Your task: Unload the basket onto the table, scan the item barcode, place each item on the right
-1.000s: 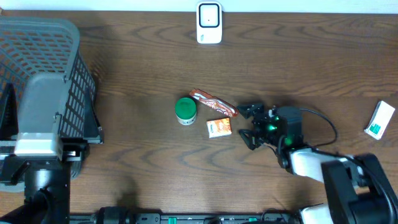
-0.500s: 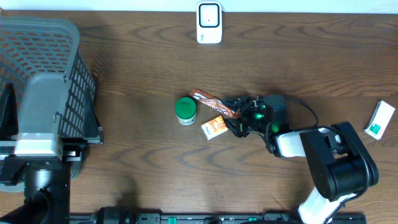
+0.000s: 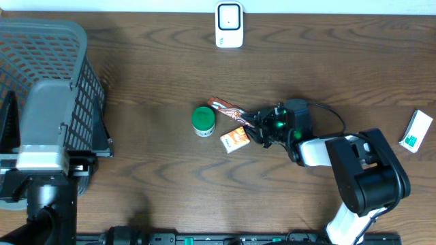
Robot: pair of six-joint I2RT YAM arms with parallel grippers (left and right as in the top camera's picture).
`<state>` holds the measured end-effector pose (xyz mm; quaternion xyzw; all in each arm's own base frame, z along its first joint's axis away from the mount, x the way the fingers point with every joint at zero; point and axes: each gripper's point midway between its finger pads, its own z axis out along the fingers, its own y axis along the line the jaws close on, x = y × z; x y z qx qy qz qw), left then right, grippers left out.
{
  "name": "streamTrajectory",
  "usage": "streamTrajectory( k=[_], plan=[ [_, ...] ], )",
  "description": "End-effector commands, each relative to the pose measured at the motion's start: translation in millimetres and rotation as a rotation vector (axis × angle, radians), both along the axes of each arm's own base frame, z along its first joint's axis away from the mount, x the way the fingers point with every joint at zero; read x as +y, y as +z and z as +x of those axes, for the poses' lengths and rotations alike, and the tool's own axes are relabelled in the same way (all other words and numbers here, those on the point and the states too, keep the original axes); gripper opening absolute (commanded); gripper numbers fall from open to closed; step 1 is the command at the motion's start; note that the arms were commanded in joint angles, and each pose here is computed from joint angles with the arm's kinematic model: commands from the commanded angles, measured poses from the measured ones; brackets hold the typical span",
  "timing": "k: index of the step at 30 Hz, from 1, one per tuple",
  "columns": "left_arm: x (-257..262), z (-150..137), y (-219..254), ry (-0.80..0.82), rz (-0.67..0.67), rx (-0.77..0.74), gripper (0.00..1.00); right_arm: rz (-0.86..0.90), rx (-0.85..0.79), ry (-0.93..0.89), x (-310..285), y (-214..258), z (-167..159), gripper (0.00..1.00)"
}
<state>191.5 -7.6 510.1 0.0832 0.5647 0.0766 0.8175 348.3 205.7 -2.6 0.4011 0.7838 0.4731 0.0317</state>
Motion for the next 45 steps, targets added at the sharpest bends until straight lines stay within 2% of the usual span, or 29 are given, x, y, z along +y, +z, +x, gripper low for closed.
streamTrajectory(
  k=[1, 4, 10, 17, 20, 29, 35, 40, 41, 42, 43, 44, 45],
  plan=[
    [-3, -5, 3, -0.019, 0.000, -0.013, 0.99, -0.326, 0.185, -0.157, -60, -90, -36, 0.12],
    [-3, -5, 3, -0.019, 0.000, -0.013, 0.99, -0.415, 0.106, -0.102, -68, -92, -33, 0.01],
    [-3, -5, 3, -0.019, 0.000, -0.013, 0.99, -0.537, -0.171, 0.087, -64, -74, -12, 0.01],
    [-3, -5, 3, -0.019, 0.000, -0.013, 0.99, -0.655, -0.628, 0.377, -44, -4, 9, 0.01],
    [-3, -5, 3, -0.019, 0.000, -0.012, 0.99, -0.720, -0.731, 0.470, -44, 20, 5, 0.01],
    [-3, -5, 3, -0.019, 0.000, -0.012, 0.99, -0.839, -0.851, 0.627, -50, 45, -9, 0.01],
    [-3, -5, 3, -0.019, 0.000, -0.012, 0.99, -0.950, -0.800, 0.693, -67, 30, -15, 0.01],
    [-3, -5, 3, -0.019, 0.000, -0.012, 0.99, -1.130, -0.644, 0.631, -116, 16, -11, 0.01],
    [-3, -5, 3, -0.019, 0.000, -0.012, 0.99, -1.128, -0.628, 0.601, -122, 16, -8, 0.07],
    [-3, -5, 3, -0.019, 0.000, -0.012, 0.99, -1.120, -0.611, 0.565, -126, 17, -7, 0.26],
    [-3, -5, 3, -0.019, 0.000, -0.012, 0.99, -1.112, -0.594, 0.534, -131, 18, -5, 0.50],
    [-3, -5, 3, -0.019, 0.000, -0.012, 0.99, -1.095, -0.572, 0.494, -135, 19, -4, 0.67],
    [-3, -5, 2, -0.019, 0.000, -0.010, 0.99, -1.069, -0.557, 0.462, -136, 20, -3, 0.77]
  ],
)
